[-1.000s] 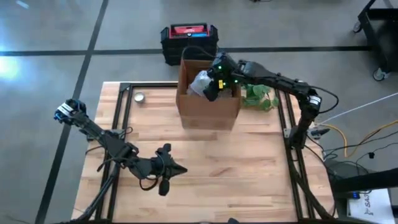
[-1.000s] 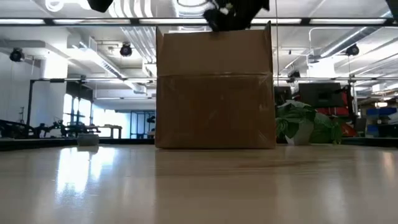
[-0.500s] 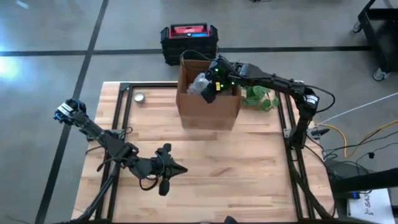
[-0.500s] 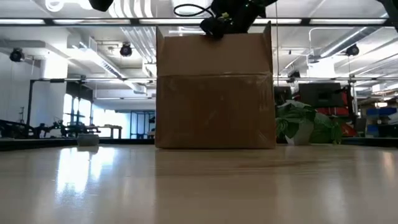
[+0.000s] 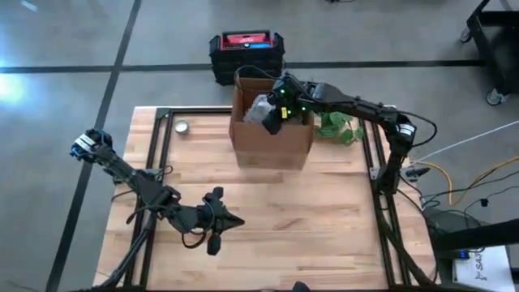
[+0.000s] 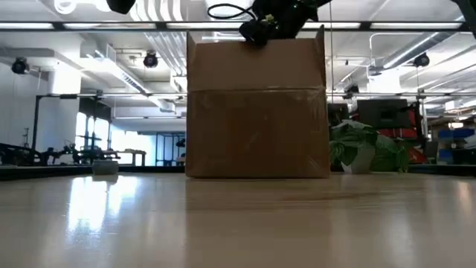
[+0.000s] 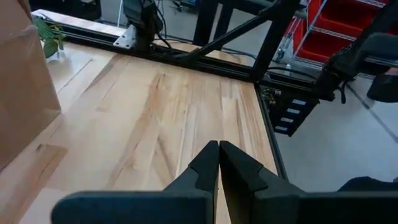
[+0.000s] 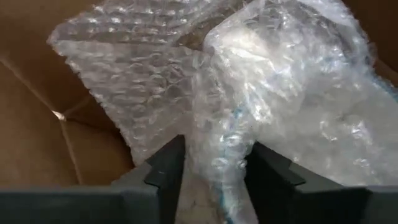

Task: Wrap mug
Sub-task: Put the wrapped white mug into the brown cardboard box, then adjust the brown cardboard box

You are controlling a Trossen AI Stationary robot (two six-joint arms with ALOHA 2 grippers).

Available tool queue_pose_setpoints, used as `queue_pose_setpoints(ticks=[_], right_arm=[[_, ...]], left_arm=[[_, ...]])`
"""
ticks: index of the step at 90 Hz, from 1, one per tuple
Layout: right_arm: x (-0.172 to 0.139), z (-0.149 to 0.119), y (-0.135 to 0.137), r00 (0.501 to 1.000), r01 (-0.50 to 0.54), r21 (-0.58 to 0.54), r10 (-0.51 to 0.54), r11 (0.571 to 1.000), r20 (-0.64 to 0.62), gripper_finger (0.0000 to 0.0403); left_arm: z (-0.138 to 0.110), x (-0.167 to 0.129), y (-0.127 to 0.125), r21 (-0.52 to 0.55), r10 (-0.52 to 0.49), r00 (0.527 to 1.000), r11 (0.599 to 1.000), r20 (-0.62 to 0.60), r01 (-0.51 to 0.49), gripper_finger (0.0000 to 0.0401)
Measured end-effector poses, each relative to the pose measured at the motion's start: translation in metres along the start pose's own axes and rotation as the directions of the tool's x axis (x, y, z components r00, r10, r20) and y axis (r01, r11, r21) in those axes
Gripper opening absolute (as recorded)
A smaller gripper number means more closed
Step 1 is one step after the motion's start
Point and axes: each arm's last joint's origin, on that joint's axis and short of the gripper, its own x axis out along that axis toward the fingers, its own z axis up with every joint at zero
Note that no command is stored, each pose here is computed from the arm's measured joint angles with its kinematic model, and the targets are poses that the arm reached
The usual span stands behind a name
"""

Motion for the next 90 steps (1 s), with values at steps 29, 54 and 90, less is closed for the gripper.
queue_pose_setpoints(ticks=[29, 54, 90], right_arm=[[-0.058, 0.013, 0.009, 0.994, 0.006, -0.100, 0.005, 0.995, 0.105, 0.0218], [-0.107, 0.024, 0.017, 0.977, -0.013, -0.149, 0.044, 0.989, 0.208, 0.0201], [-0.147, 0.016, 0.022, 0.972, -0.015, -0.179, 0.056, 0.984, 0.228, 0.0205]], left_arm=[[0.000, 0.000, 0.000, 0.000, -0.001, 1.000, 1.000, 0.000, 0.001, 0.0000], [0.001, -0.001, 0.000, 0.020, -0.003, 1.000, 1.000, 0.003, 0.003, 0.0000], [0.016, -0.014, 0.005, 0.039, -0.015, 0.998, 0.999, 0.053, 0.013, 0.0000]])
